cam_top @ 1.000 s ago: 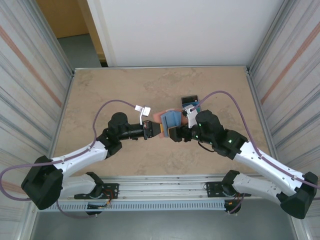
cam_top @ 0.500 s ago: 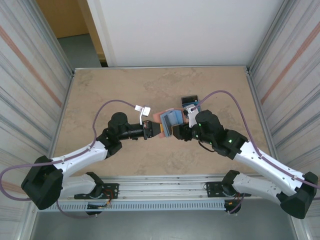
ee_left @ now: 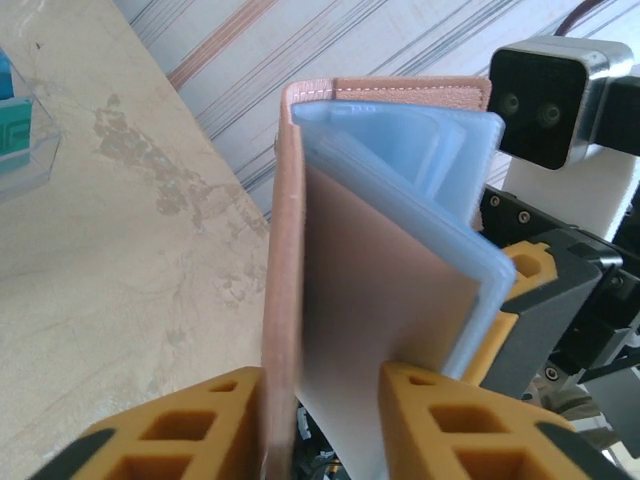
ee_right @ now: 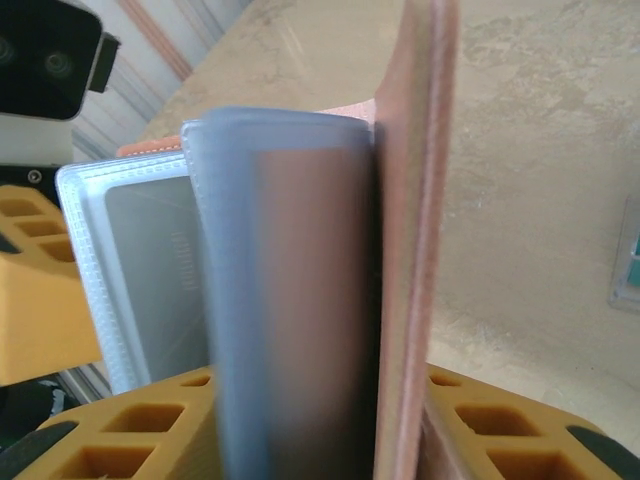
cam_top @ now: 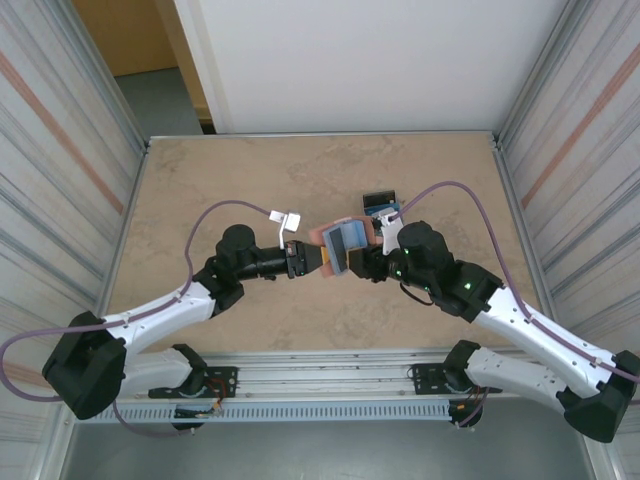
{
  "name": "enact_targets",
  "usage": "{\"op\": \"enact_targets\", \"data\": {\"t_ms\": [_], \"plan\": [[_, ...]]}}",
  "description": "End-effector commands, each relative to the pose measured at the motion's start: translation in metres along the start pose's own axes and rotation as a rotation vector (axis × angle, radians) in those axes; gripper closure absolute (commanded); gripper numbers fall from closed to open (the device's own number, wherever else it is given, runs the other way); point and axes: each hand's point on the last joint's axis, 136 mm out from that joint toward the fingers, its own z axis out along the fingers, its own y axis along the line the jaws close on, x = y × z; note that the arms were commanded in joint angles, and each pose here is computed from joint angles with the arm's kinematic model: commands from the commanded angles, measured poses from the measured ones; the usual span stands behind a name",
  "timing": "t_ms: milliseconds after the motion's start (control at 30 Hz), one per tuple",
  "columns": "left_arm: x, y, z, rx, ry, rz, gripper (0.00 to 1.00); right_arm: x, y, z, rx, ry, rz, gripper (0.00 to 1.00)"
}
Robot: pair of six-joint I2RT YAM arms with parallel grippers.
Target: Take the credit cards out of the card holder
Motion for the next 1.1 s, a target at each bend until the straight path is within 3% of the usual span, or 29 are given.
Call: {"op": "enact_targets", "data": {"t_ms": [0, 367, 500, 833, 1067], "plan": [[-0.014, -0.020, -0.001, 0.053, -0.027, 0.019, 0.59, -0.014, -0.003, -0.008, 0.023, -0.054, 0.053, 1.00], [-0.016, -0.022, -0.001, 0.067, -0.043, 0.009, 0.34, -0.012, -0.007, -0.003, 0.025, -0.060, 0.109, 1.00], [-0.019, -0.025, 0.000, 0.077, -0.048, 0.012, 0.32, -0.014, -0.006, -0.004, 0.017, -0.070, 0.126, 1.00], [-0.022, -0.021, 0.009, 0.053, -0.052, 0.040, 0.62, -0.016, 0.005, -0.004, -0.052, -0.082, 0.146, 1.00], [-0.021, -0.019, 0.014, 0.022, -0.033, 0.072, 0.59, -0.022, 0.013, -0.014, -0.103, -0.116, 0.149, 1.00]]}}
